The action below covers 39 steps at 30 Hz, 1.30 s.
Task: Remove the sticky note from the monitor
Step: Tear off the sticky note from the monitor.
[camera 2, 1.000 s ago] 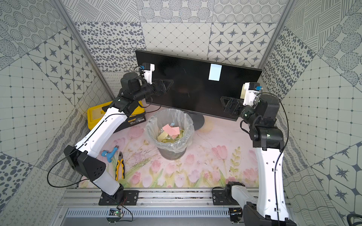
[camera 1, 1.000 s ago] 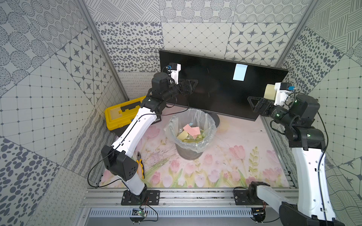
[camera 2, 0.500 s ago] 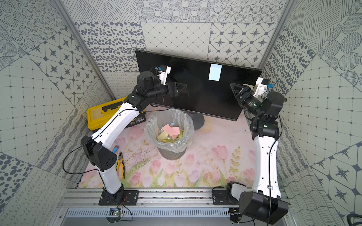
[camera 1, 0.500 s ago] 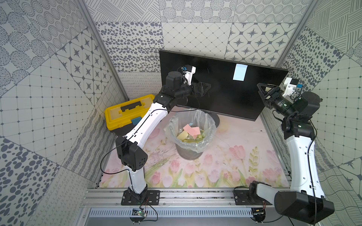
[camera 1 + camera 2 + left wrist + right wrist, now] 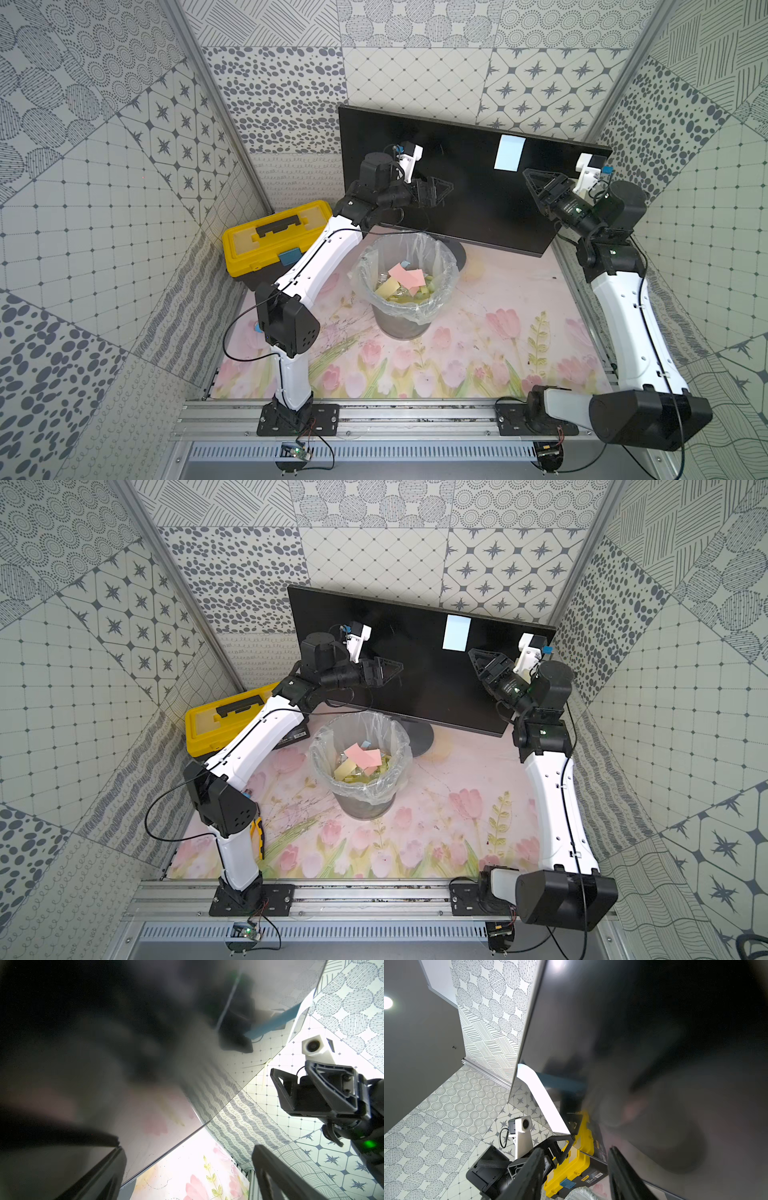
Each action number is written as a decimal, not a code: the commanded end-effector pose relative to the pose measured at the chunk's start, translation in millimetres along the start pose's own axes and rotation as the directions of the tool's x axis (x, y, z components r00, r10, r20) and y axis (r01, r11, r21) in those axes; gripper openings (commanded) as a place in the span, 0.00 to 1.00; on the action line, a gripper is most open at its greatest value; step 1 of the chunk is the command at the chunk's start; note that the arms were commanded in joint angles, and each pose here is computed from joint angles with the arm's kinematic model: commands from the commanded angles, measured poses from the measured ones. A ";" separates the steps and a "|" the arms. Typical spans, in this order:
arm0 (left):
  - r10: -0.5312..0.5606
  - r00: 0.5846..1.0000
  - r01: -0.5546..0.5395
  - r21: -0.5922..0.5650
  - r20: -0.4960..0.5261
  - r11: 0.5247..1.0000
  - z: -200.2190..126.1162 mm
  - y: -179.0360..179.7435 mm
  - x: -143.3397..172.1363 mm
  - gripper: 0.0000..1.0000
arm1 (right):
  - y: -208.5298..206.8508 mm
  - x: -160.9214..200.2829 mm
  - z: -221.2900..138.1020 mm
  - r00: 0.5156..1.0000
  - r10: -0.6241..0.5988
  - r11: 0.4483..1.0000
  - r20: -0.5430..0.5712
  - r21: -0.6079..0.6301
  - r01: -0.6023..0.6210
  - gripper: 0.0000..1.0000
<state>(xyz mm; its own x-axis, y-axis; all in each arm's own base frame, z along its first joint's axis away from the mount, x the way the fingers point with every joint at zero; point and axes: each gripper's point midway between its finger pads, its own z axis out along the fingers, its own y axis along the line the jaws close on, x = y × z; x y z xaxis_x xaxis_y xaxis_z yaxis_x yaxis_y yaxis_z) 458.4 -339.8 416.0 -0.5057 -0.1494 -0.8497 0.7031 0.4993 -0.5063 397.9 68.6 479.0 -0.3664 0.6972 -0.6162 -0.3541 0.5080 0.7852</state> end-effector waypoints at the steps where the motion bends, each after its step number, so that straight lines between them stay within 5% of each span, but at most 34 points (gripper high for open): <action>1: 0.035 0.998 -0.035 -0.003 0.042 0.999 1.6 -1.4 -10.9 0.99 | 21.7 -12.2 8.0 0.995 -0.089 0.995 0.046 -0.035 0.090 0.53; 15: 0.041 0.998 -0.041 -0.001 0.051 0.999 1.3 -2.3 -13.3 0.99 | 25.7 -14.1 30.4 0.993 -0.112 0.992 0.046 -0.050 0.115 0.52; 26: 0.047 0.998 -0.047 -0.009 0.053 0.999 1.5 -0.7 -13.3 0.99 | 33.5 -13.1 33.8 0.992 -0.116 0.990 0.043 -0.079 0.119 0.33; 36: 0.054 0.997 -0.053 -0.027 0.050 0.998 1.9 3.5 -12.1 0.99 | 33.3 -9.9 32.4 0.992 -0.119 0.989 0.036 -0.080 0.122 0.00; 39: 0.062 0.997 -0.060 -0.037 0.048 0.997 2.2 4.7 -11.4 0.99 | 35.7 -9.2 29.0 0.992 -0.124 0.988 0.039 -0.082 0.127 0.00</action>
<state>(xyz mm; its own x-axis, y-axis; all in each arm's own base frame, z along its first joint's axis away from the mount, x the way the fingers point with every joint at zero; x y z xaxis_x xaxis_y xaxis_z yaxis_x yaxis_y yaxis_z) 458.1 -340.9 414.5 -0.5063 -0.1451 -0.8501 0.7038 0.5001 -0.5045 422.1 93.0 494.8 -0.3349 0.6585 -0.6740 -0.4101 0.5421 0.7335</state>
